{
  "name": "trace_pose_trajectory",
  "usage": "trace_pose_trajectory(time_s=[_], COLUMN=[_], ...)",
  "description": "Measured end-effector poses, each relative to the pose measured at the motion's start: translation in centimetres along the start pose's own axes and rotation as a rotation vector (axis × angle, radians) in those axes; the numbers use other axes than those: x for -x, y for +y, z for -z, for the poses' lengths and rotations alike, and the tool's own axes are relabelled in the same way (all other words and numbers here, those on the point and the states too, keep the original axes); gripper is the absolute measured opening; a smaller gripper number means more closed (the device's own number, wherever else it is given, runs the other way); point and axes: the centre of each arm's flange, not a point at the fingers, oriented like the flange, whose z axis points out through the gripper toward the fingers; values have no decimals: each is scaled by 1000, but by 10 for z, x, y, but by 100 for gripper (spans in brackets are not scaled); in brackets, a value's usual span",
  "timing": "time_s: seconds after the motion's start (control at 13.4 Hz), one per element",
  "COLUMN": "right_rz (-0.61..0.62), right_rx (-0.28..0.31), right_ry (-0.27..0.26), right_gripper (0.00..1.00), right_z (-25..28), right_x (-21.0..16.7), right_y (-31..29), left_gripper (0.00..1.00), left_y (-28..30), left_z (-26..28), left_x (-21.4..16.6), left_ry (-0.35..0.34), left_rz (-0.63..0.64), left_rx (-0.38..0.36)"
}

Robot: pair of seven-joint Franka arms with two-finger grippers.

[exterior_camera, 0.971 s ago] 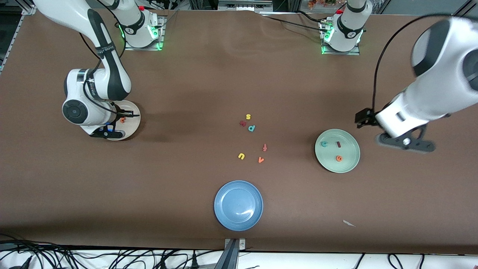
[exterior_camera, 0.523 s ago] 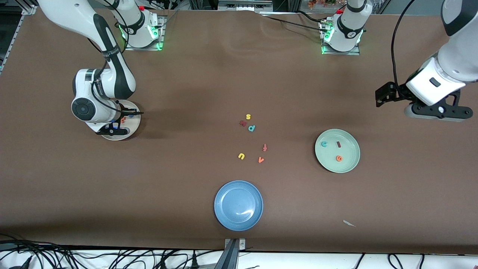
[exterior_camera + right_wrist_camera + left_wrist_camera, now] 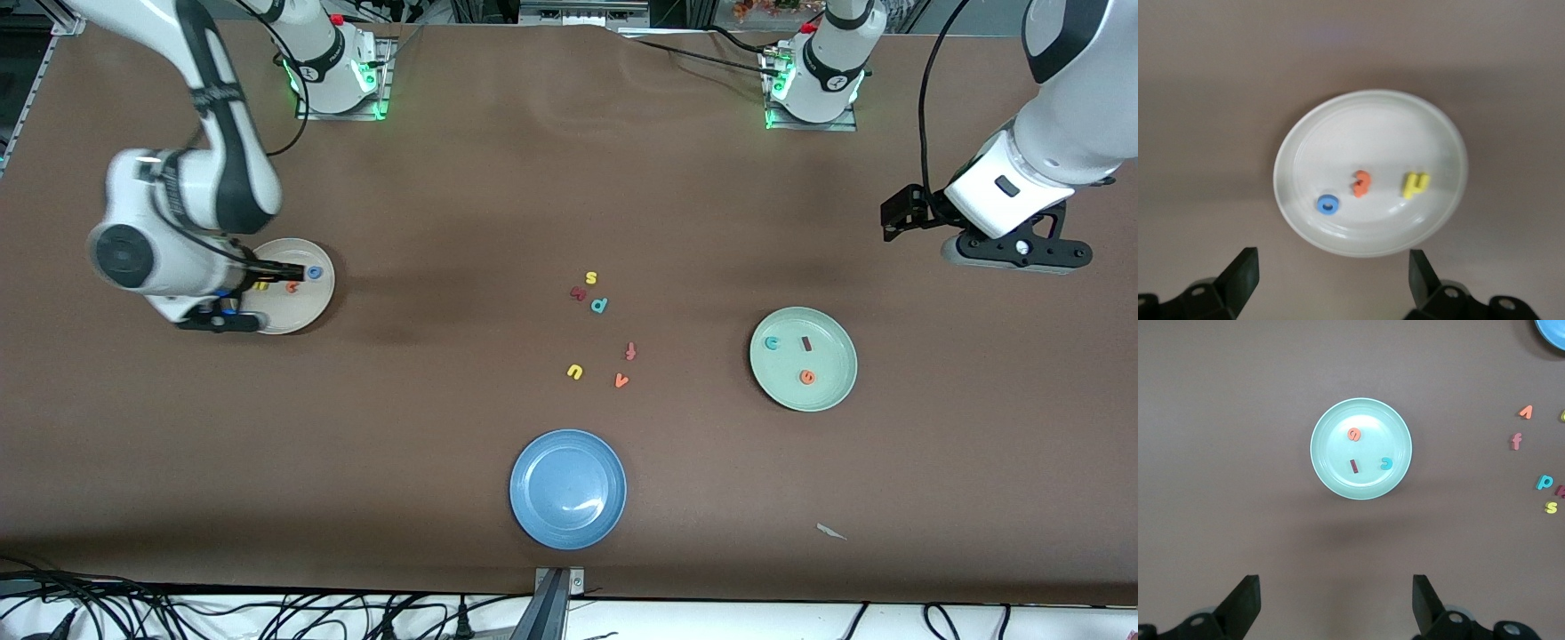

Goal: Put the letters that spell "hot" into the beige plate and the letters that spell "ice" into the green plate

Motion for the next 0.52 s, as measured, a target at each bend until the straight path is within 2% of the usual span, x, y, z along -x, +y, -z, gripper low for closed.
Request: trace_pose_trajectory(time_s=[0.3,0.52], right_rz=[-27,-30], right_rx=[-19,-33], right_ry=[43,109], right_gripper=[99,100], right_z=[125,179], right_x=[12,27], right_y=[20,27], left_gripper=[100,100], left_y=[3,3], left_z=[-1,-1], left_x=[0,0], left_ry=[0,0], left_rz=[-5,-5], left_rx=[0,0])
